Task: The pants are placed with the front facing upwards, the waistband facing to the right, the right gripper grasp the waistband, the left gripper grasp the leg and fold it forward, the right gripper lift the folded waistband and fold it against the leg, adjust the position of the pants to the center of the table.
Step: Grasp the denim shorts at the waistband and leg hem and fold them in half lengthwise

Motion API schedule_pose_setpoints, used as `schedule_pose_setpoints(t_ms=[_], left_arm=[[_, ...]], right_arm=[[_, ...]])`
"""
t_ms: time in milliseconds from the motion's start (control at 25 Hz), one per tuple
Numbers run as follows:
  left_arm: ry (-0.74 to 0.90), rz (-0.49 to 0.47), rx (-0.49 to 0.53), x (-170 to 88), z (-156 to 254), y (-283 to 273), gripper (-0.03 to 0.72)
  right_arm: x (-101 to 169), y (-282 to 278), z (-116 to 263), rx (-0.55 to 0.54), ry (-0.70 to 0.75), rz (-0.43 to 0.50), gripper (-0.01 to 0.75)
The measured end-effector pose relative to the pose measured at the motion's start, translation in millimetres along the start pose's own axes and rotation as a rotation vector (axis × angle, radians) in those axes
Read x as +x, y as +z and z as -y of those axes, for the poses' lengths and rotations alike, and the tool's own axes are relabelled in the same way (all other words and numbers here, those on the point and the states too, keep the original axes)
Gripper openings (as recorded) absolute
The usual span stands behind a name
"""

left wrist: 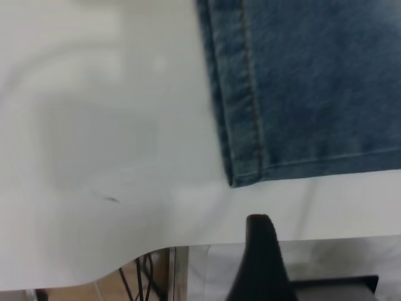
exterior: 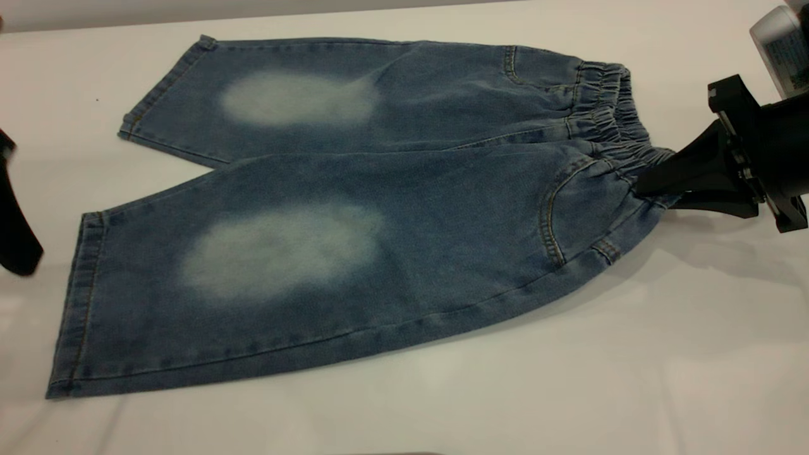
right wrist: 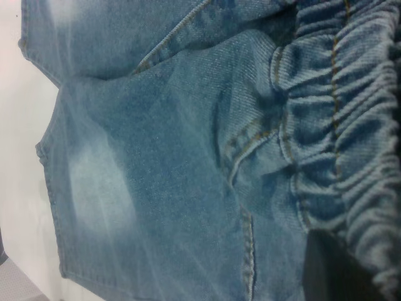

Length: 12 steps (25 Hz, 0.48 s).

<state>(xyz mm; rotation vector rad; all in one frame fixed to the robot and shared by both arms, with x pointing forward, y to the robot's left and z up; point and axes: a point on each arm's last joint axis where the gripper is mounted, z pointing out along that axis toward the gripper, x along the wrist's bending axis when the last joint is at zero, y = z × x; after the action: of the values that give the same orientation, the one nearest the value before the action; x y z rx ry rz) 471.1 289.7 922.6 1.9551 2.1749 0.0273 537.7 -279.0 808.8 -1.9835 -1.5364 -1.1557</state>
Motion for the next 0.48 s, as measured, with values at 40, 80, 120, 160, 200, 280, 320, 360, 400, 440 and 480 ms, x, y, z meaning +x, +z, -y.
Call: schedule_pose_setpoints(t_ms=[40, 80, 120, 160, 200, 280, 320, 360, 400, 440, 480], left_arm=[[0.000, -0.005, 0.014, 1, 0, 5, 0.482], [0.000, -0.009, 0.025, 2, -1, 9, 0.482], [-0.002, -0.013, 0.039, 3, -1, 14, 0.482], [-0.007, -0.016, 0.057, 3, 0, 19, 0.482], [-0.009, -0.018, 0.074, 4, 0, 23, 0.482], [-0.003, -0.029, 0.098, 6, 1, 32, 0.482], [-0.002, -0.034, 0.100, 7, 0, 36, 0.482], [-0.001, -0.039, 0.102, 8, -1, 41, 0.482], [-0.002, -0.041, 0.103, 8, -1, 44, 0.482], [-0.002, -0.044, 0.110, 9, -1, 48, 0.482], [-0.001, -0.046, 0.120, 10, 0, 51, 0.482]], right_arm=[[0, 0, 0, 0.000, 0.001, 0.000, 0.044], [0, 0, 0, 0.001, 0.000, 0.000, 0.044], [0, 0, 0, 0.001, 0.000, 0.000, 0.044], [0, 0, 0, 0.001, 0.000, 0.001, 0.044], [0, 0, 0, 0.001, -0.001, 0.001, 0.044], [0, 0, 0, 0.001, -0.002, 0.001, 0.044], [0, 0, 0, 0.001, -0.002, 0.001, 0.044], [0, 0, 0, 0.001, -0.001, 0.001, 0.044], [0, 0, 0, 0.001, -0.002, 0.001, 0.044], [0, 0, 0, 0.001, -0.002, 0.001, 0.044], [0, 0, 0, 0.001, -0.002, 0.001, 0.044]])
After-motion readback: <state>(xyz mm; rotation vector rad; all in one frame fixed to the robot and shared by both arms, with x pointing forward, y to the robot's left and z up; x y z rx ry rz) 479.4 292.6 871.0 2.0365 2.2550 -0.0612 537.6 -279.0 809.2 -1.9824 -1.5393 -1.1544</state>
